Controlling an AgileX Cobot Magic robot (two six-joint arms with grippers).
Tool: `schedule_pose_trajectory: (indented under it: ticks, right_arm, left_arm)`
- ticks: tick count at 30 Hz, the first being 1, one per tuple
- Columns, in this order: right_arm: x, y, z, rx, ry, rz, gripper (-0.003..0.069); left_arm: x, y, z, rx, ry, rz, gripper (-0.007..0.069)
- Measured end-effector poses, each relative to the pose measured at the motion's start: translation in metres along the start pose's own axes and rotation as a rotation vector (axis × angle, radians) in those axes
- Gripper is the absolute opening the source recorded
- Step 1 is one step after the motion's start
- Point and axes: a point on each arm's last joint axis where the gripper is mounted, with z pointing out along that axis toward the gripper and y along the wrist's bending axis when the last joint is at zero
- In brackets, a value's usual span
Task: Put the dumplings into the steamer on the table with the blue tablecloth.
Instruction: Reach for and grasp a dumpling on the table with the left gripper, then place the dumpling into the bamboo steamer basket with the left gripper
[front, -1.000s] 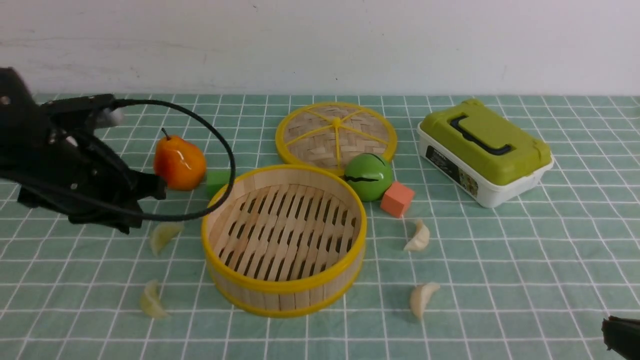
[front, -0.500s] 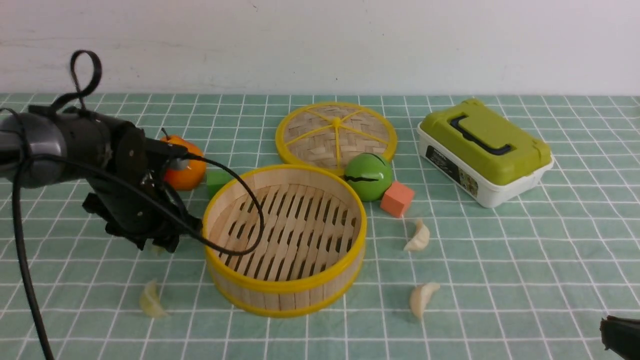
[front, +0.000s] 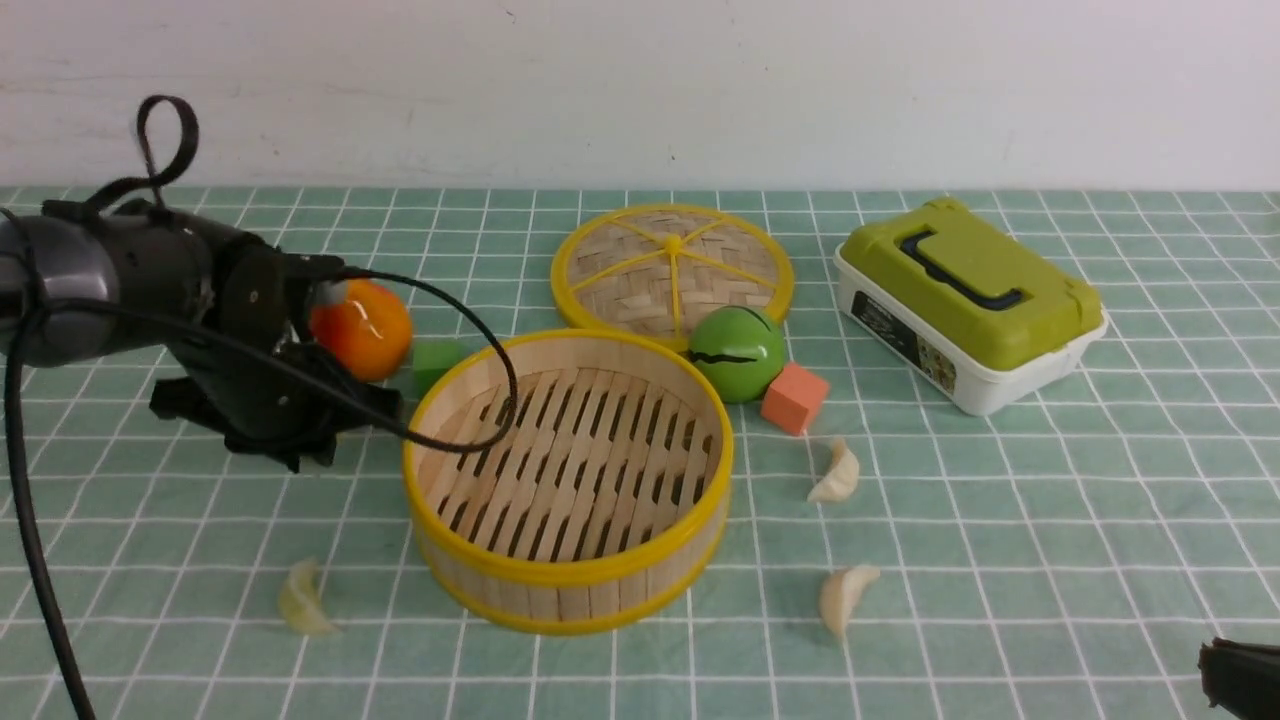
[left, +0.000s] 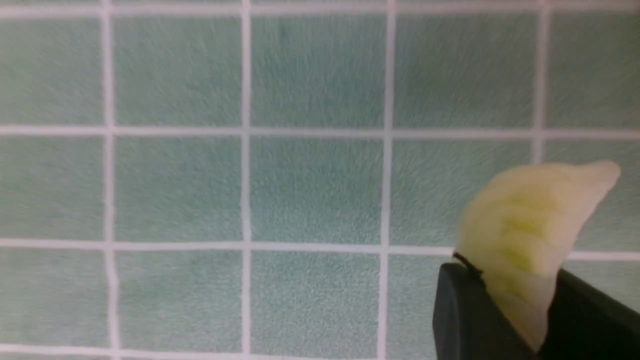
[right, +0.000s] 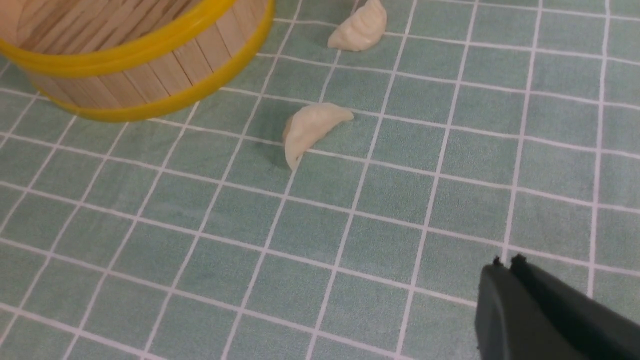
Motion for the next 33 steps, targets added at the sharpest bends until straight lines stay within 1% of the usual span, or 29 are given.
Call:
schedule_pose_trajectory:
  ticks: [2, 5, 7, 9, 11, 12, 13, 15, 17, 19, 20, 22, 25, 27, 31, 32, 33]
  right_arm:
    - [0.0, 0.0, 0.0, 0.0, 0.0, 0.0, 0.0005]
    - [0.0, 0.0, 0.0, 0.0, -0.001, 0.0, 0.0006]
    - [0.0, 0.0, 0.0, 0.001, -0.003, 0.0, 0.0006]
    - [-0.001, 0.0, 0.0, 0.003, -0.01, 0.0, 0.0006]
    - [-0.001, 0.0, 0.0, 0.004, -0.016, 0.0, 0.0007]
    - [-0.001, 0.0, 0.0, 0.004, -0.016, 0.0, 0.0007]
    - [-0.002, 0.0, 0.0, 0.005, -0.019, 0.001, 0.0009]
    - [-0.002, 0.0, 0.0, 0.002, -0.021, 0.007, 0.0009]
    - [-0.002, 0.0, 0.0, -0.002, -0.022, 0.014, 0.001]
    - [-0.002, 0.0, 0.0, -0.002, -0.022, 0.014, 0.0011]
    - [-0.002, 0.0, 0.0, -0.003, -0.023, 0.017, 0.0012]
    - [-0.002, 0.0, 0.0, -0.003, -0.023, 0.017, 0.0013]
    - [-0.002, 0.0, 0.0, -0.004, -0.02, 0.017, 0.0014]
    - [-0.001, 0.001, 0.0, -0.006, -0.014, 0.017, 0.0015]
    - [-0.001, 0.001, 0.0, -0.007, -0.009, 0.017, 0.0015]
    - [-0.001, 0.001, 0.0, -0.007, -0.008, 0.017, 0.0015]
    - [-0.001, 0.001, 0.0, -0.007, -0.007, 0.017, 0.0015]
  left_arm:
    - [-0.005, 0.001, -0.016, 0.012, -0.039, -0.015, 0.0144]
    - [-0.011, -0.001, -0.045, 0.065, -0.098, -0.074, 0.0144]
    - [-0.012, -0.007, -0.059, 0.102, -0.122, -0.081, 0.0144]
    - [-0.01, -0.026, -0.076, 0.171, -0.146, -0.048, 0.0144]
    - [-0.005, -0.051, -0.081, 0.244, -0.14, -0.032, 0.0144]
    - [-0.005, -0.052, -0.081, 0.246, -0.137, -0.028, 0.0144]
    - [-0.002, -0.066, -0.075, 0.281, -0.118, -0.034, 0.0144]
    - [0.001, -0.082, -0.061, 0.303, -0.092, -0.032, 0.0144]
    - [0.004, -0.092, -0.038, 0.303, -0.048, -0.048, 0.0144]
    - [0.004, -0.095, -0.027, 0.298, -0.025, -0.068, 0.0144]
    - [0.004, -0.099, -0.007, 0.288, 0.01, -0.108, 0.0144]
    - [0.002, -0.103, 0.009, 0.28, 0.033, -0.138, 0.0144]
    - [-0.005, -0.107, 0.014, 0.284, 0.026, -0.148, 0.0144]
    - [-0.008, -0.109, 0.015, 0.286, 0.026, -0.151, 0.017]
    - [-0.008, -0.109, 0.014, 0.277, 0.07, -0.149, 0.0272]
    - [-0.01, -0.109, 0.01, 0.274, 0.088, -0.145, 0.0309]
    - [-0.011, -0.109, 0.008, 0.272, 0.097, -0.142, 0.0321]
